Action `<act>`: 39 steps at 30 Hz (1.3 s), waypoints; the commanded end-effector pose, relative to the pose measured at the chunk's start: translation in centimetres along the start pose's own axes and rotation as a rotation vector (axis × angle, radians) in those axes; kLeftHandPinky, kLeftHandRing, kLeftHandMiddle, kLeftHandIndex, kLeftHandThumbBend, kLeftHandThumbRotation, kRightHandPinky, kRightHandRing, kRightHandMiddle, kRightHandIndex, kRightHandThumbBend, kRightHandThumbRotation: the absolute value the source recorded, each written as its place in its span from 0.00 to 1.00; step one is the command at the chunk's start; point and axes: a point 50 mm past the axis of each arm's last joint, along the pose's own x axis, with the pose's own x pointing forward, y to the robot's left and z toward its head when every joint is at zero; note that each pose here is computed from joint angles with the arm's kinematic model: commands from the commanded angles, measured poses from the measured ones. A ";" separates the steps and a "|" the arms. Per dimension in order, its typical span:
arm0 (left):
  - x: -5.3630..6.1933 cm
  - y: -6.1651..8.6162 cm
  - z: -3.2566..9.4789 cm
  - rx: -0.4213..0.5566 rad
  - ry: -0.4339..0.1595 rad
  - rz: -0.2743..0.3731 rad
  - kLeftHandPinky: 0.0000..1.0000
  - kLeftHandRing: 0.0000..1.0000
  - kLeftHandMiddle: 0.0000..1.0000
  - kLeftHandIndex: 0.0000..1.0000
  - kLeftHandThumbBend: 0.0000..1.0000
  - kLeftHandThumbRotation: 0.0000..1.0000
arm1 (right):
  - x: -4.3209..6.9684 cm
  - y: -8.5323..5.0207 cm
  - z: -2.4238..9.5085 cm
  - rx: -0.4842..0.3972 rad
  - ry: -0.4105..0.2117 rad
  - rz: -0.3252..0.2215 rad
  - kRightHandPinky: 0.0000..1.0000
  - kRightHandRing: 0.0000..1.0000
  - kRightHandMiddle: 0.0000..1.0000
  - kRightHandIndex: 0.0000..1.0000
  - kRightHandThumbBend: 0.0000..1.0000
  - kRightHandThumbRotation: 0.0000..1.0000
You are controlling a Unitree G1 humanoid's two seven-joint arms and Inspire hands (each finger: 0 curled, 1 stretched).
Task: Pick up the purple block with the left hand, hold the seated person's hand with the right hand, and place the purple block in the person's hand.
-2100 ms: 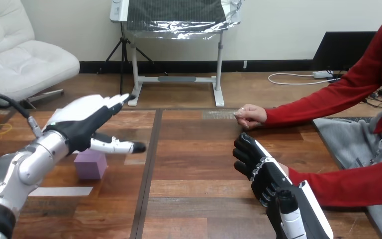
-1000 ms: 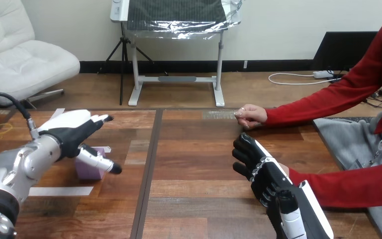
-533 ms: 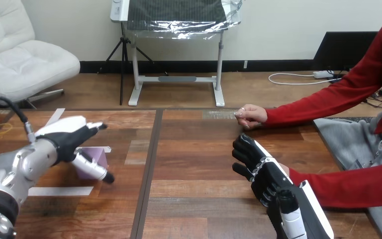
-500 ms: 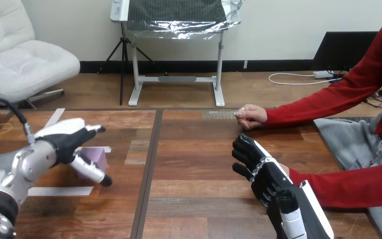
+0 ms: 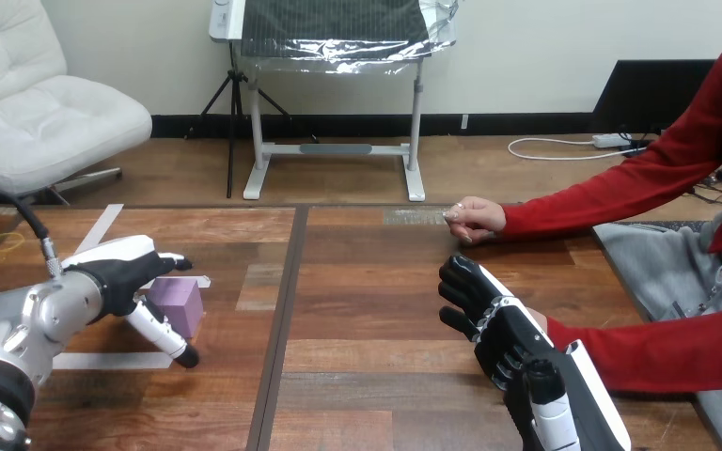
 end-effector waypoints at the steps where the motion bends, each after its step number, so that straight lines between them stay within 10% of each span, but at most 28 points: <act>1: -0.2 4.3 1.9 0.037 -0.038 0.103 0.72 0.89 0.94 0.91 0.97 0.13 | 1.7 -0.5 1.2 -0.022 -0.098 0.003 0.92 0.94 0.93 0.92 0.81 1.00; 12: -0.1 4.2 2.1 0.080 -0.026 0.106 0.56 0.77 0.86 0.86 0.93 0.02 | 1.7 -0.5 1.2 -0.027 -0.099 0.001 0.92 0.94 0.93 0.92 0.81 1.00; 39: 0.2 3.2 2.7 0.107 -0.081 0.174 0.54 0.65 0.73 0.74 0.74 0.00 | 1.5 -0.6 1.4 -0.031 -0.107 -0.005 0.91 0.94 0.93 0.92 0.81 1.00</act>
